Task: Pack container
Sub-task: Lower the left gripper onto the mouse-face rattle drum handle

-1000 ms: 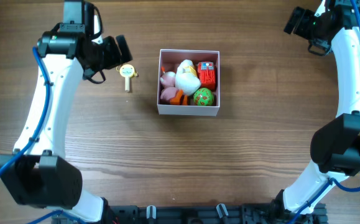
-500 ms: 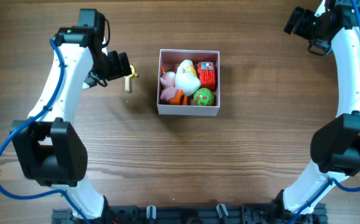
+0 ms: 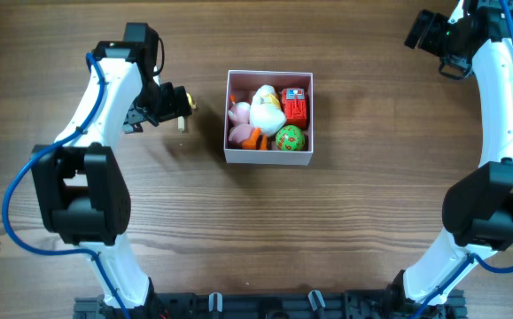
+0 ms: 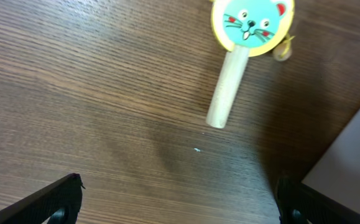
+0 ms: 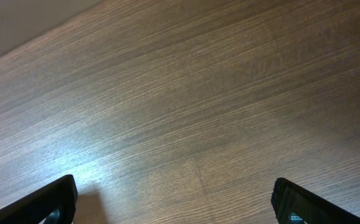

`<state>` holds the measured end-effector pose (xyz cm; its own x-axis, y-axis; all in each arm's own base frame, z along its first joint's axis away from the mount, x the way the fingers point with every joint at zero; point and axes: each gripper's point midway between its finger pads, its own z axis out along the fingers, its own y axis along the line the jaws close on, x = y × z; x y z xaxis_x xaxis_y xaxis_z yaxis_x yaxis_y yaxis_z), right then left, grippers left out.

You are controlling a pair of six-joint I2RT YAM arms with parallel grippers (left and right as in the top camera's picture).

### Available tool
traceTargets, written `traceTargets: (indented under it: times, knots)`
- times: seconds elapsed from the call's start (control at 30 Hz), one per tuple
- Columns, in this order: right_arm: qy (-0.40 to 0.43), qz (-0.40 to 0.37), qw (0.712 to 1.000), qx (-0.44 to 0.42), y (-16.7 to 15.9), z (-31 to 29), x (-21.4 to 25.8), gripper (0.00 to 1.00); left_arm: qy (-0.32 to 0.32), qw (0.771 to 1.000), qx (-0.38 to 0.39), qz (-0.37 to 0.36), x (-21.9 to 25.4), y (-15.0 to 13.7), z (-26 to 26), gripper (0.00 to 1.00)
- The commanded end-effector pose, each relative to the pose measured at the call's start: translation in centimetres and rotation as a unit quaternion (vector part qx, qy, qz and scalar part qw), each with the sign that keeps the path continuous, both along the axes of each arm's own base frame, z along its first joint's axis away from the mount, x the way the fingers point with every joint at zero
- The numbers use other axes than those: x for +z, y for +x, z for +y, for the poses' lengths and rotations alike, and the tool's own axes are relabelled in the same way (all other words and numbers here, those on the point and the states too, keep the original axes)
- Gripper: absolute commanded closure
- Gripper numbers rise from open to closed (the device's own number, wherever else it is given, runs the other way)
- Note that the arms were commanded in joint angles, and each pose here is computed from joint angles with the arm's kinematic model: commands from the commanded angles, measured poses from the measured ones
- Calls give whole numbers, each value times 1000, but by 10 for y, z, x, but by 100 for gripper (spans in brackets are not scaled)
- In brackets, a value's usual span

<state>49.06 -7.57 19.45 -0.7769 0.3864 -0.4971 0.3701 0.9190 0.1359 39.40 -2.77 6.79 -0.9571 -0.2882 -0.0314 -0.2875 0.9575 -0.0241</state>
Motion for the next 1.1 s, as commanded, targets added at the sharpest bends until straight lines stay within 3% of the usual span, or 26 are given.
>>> traceTargets:
  times: [0.0, 0.87, 1.07]
  knots:
    - [4, -5, 1000, 5, 0, 3, 3, 0, 8, 1000, -7, 18, -13, -3, 5, 0]
    - [5, -5, 1000, 5, 0, 3, 3, 0, 11, 998, -59, 0, -48, 20, -16, 1]
    - [5, -5, 1000, 5, 0, 3, 3, 0, 14, 998, -62, -13, -54, 29, -16, 5]
